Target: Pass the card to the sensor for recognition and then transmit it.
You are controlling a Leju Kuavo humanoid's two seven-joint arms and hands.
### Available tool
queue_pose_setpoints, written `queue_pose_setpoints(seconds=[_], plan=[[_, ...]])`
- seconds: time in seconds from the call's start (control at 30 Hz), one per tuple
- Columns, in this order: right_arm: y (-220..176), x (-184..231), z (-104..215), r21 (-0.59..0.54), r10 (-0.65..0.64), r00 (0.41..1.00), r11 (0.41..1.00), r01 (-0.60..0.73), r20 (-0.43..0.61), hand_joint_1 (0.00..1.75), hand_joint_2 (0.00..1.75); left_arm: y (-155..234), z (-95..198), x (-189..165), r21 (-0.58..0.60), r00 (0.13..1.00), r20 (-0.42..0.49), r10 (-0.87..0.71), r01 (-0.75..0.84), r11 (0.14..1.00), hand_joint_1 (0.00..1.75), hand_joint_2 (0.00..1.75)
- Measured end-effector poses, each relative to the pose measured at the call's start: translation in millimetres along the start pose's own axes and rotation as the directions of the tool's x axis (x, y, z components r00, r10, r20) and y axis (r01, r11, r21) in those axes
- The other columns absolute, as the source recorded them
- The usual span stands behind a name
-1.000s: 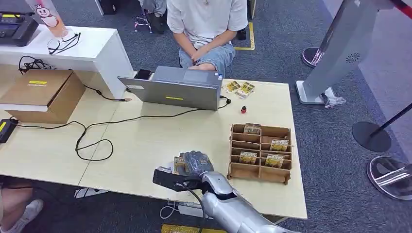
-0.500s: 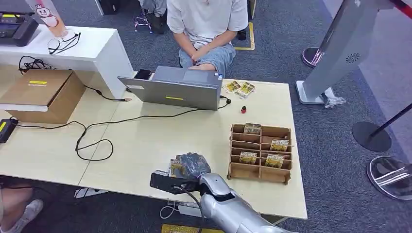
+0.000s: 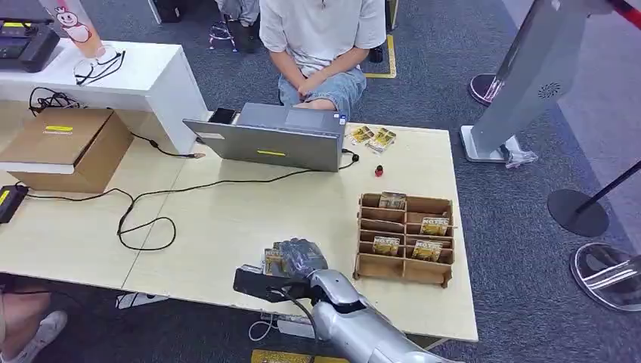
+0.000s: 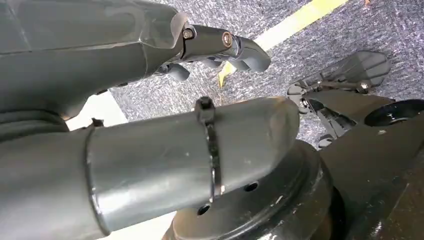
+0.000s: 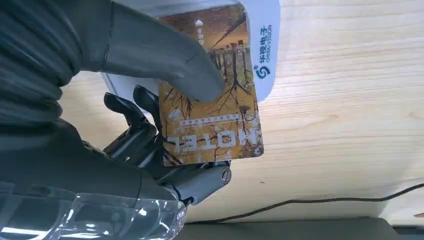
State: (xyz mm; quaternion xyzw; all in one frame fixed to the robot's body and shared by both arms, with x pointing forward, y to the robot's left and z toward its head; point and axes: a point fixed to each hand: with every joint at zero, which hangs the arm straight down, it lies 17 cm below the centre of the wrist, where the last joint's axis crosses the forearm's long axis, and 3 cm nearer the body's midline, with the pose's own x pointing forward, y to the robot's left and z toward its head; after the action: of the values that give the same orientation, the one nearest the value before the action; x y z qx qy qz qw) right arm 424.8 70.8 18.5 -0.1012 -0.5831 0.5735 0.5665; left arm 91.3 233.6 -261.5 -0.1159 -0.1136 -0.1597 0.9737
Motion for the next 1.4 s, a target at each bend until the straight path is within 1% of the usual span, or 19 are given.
queue_pose_setpoints(seconds=[0.27,0.43,0.73,0.9,1.13,1.27,1.4], plan=[[6.0,22.5,4.3,0.013,-0.085,0.993,0.996,0.084,0.086,1.75,1.75,-0.4,0.3,-2.8,0.001,1.000,0.003,0.010,-0.010,1.000,0.00,0.00],[0.7,31.6,9.5,0.005,-0.150,0.980,0.989,0.151,0.131,1.75,1.75,-0.9,0.9,-7.7,0.000,1.000,0.002,0.013,-0.013,1.000,0.00,0.00],[-35.4,55.2,23.2,-0.052,-0.260,0.936,0.959,0.280,0.238,1.75,1.75,-2.3,1.3,-11.9,-0.002,1.000,0.005,0.009,-0.009,1.000,0.00,0.00],[-64.7,67.6,37.0,-0.092,-0.301,0.899,0.934,0.346,0.318,1.75,1.75,-2.2,1.9,-14.6,-0.003,1.000,0.013,0.005,-0.005,1.000,0.00,0.00],[-119.4,80.8,58.3,-0.195,-0.283,0.861,0.899,0.391,0.422,1.75,1.75,-0.2,2.8,-17.8,-0.002,1.000,0.014,-0.011,0.011,1.000,0.00,0.00],[-151.5,82.0,67.6,-0.295,-0.218,0.866,0.879,0.375,0.450,1.75,1.75,0.5,3.0,-17.8,-0.001,1.000,0.016,-0.018,0.018,1.000,0.00,0.00],[-171.3,80.5,72.9,-0.355,-0.179,0.868,0.860,0.367,0.463,1.75,1.75,0.8,3.0,-17.8,-0.001,1.000,0.016,-0.026,0.026,1.000,0.00,0.00]])
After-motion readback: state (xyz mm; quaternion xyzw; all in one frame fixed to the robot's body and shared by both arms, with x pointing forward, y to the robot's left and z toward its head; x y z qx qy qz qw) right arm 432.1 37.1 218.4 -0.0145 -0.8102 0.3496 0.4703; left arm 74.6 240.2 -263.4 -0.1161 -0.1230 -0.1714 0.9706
